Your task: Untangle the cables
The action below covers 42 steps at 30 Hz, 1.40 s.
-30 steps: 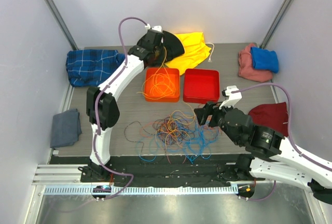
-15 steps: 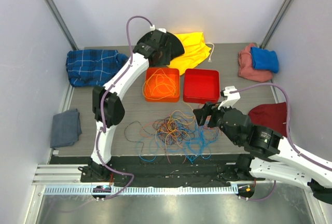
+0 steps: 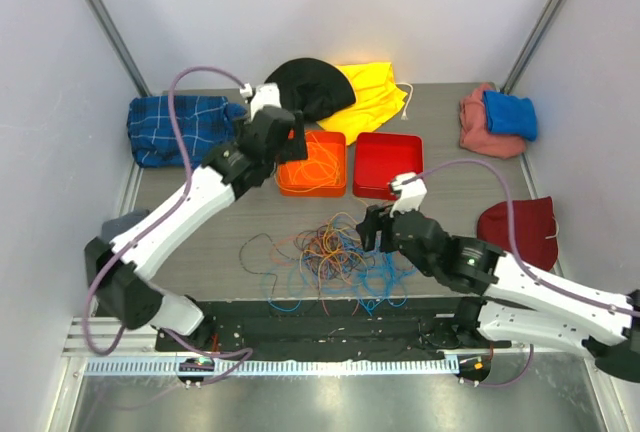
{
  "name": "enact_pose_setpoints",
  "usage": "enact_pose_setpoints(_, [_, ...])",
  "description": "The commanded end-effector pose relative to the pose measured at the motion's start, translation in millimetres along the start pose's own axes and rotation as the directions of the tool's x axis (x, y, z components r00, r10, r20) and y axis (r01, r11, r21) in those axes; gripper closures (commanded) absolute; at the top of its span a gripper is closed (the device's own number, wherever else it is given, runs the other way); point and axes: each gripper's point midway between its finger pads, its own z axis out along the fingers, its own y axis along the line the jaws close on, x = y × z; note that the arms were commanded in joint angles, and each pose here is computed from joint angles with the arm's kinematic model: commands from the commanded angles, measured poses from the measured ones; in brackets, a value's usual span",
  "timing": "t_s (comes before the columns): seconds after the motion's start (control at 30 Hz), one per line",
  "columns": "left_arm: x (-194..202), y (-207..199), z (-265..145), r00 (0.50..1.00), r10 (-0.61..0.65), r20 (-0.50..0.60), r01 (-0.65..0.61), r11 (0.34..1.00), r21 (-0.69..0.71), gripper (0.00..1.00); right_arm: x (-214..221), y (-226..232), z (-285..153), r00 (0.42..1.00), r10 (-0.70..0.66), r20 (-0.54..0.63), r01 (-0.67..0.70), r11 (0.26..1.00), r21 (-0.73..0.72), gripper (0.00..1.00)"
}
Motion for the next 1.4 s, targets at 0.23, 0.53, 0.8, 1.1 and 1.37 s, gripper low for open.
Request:
enact_pose_setpoints(0.23, [130,6,-72,0.973,-0.176,-0.147,0.207,0.951,0.230,0.00,62,35,40,0.984,0.000,-0.176,-0.018,0.995,-0.102,0.30])
enact_pose_setpoints(0.53, [188,34,-58,0.960,-0.138,-0.242,0.169,0.979,0.112,0.00,61,48,54,0.984,0.051,-0.171,-0.068,0.993,-0.100,0.31])
enact_pose_setpoints(0.8, [199,28,-61,0.919,-0.302,-0.252,0.346,0.926,0.152,0.00,65,7,61,0.988,0.089,-0.128,-0.078,0.993,0.089,0.31])
enact_pose_setpoints(1.1, [205,29,-71,0.892,-0.375,-0.253,0.430,0.876,0.219,0.01,55,-55,49,0.981,0.158,-0.108,-0.112,0.933,0.342,0.37])
enact_pose_setpoints(1.37, [223,25,-70,0.891,-0.334,-0.308,0.410,0.882,0.230,0.00,87,-45,46,0.954,0.244,-0.175,-0.182,0.933,0.310,0.51])
